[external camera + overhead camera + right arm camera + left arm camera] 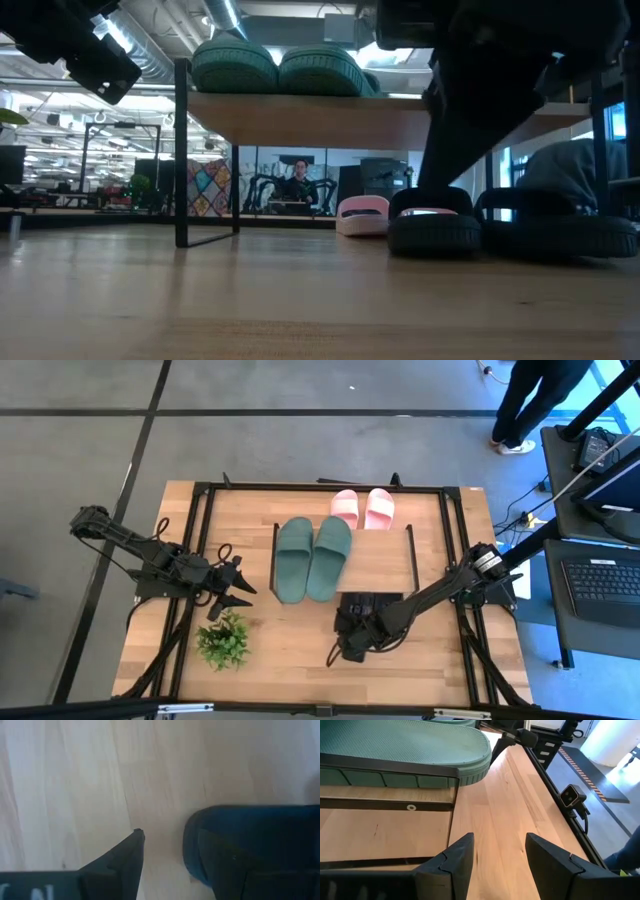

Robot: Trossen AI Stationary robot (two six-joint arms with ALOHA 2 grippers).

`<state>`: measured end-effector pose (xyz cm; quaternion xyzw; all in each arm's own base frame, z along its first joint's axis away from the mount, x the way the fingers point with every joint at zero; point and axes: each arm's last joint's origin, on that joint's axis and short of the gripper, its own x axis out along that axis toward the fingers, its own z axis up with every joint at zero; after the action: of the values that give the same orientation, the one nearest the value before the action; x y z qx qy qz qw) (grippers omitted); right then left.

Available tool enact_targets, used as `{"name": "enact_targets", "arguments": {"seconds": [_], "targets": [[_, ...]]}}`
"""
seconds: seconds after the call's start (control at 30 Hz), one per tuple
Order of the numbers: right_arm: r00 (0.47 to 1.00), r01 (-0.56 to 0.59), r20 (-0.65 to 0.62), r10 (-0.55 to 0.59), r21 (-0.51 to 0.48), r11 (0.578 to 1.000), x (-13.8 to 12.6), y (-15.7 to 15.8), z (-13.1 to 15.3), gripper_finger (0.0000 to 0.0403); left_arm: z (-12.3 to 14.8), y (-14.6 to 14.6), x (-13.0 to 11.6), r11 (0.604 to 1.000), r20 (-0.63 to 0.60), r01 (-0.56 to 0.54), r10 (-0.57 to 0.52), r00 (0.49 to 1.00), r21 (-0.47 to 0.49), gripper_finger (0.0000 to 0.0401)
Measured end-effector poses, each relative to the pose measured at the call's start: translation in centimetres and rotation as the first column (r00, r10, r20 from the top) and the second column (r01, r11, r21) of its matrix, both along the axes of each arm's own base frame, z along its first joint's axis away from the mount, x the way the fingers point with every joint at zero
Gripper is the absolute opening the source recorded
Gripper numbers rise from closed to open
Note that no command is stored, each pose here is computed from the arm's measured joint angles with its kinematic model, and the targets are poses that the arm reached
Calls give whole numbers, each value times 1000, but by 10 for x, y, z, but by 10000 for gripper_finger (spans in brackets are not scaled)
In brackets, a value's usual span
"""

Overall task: Pick and place slides into the shelf
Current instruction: Adjust the left black slipper

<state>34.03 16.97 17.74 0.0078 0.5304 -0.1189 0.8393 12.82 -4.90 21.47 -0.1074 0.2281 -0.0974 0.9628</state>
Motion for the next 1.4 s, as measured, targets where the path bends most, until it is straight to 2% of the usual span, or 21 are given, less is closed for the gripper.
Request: {"name": "enact_targets", "arguments": {"seconds": [0.23, 0.57, 0.9, 1.17, 1.4], "targets": [[998, -68, -8, 67, -39, 997, 0, 0, 0, 183, 0, 0, 0, 1000, 0, 0, 0, 1000, 0, 170], [994, -110, -29, 108, -65, 992, 1, 0, -3, 104, 0, 0, 0, 1000, 1, 1, -1, 1000, 2, 170], [989, -141, -67, 134, -104, 985, 2, 1, -14, 58, 0, 0, 0, 1000, -1, 0, 0, 1000, -2, 170], [986, -142, -98, 131, -117, 983, 0, 1, -17, 41, 0, 0, 0, 1000, -1, -1, 1, 1000, -4, 170], [993, -92, -84, 84, -97, 991, -1, 1, -17, 38, 0, 0, 0, 1000, -1, -2, 2, 1000, -4, 170]]}}
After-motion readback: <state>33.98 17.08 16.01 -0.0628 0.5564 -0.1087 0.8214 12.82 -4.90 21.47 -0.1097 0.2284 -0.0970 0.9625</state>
